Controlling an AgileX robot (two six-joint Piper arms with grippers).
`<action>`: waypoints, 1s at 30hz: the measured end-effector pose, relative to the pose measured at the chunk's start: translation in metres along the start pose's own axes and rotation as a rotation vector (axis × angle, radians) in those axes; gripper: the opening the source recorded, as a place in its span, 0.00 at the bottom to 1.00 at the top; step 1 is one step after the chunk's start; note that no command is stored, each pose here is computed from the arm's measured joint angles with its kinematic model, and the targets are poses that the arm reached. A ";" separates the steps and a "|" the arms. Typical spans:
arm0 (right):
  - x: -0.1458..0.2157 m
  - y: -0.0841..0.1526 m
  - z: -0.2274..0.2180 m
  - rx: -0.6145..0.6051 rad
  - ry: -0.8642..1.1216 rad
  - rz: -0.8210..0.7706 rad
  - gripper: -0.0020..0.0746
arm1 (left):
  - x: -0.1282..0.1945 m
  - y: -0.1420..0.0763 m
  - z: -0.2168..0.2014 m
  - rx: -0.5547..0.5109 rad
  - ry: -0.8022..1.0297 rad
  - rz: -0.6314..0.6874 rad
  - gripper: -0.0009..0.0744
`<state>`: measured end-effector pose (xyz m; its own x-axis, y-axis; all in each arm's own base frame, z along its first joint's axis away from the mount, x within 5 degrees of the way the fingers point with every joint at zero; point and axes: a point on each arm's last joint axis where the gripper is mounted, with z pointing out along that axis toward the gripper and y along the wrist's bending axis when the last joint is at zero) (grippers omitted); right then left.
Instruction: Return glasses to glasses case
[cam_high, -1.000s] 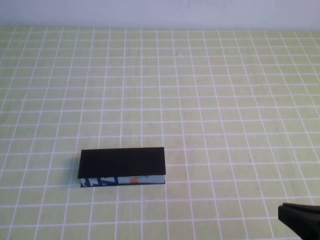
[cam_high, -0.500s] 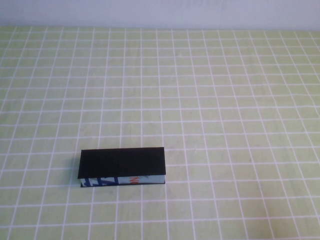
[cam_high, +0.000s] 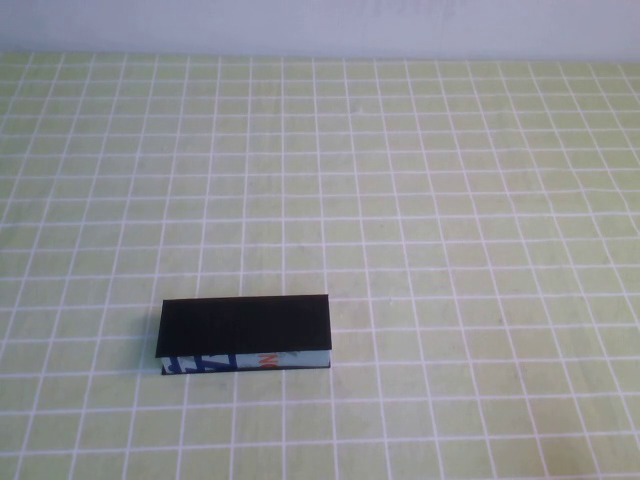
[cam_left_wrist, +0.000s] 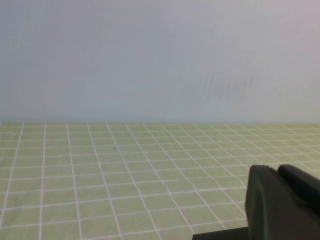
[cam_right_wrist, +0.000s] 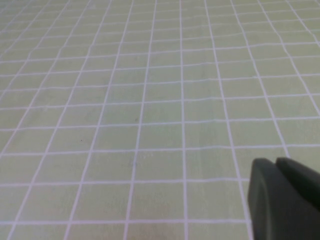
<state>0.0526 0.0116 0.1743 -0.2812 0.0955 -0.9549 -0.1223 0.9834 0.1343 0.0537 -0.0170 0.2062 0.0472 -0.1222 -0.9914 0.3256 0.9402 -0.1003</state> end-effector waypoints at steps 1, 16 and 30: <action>0.000 0.000 0.000 0.000 0.004 -0.001 0.01 | 0.000 0.000 0.000 0.000 0.000 0.000 0.01; 0.000 0.000 0.000 0.003 0.004 -0.004 0.01 | 0.000 0.000 0.000 0.000 0.000 0.000 0.01; 0.000 0.000 0.000 0.007 0.003 -0.003 0.01 | 0.000 0.000 0.000 0.000 0.000 0.007 0.01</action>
<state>0.0526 0.0112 0.1739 -0.2841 0.0922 -0.9543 -0.1163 0.9847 0.1297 0.0537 -0.0170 0.2062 0.0496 -0.1154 -0.9921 0.3253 0.9410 -0.0932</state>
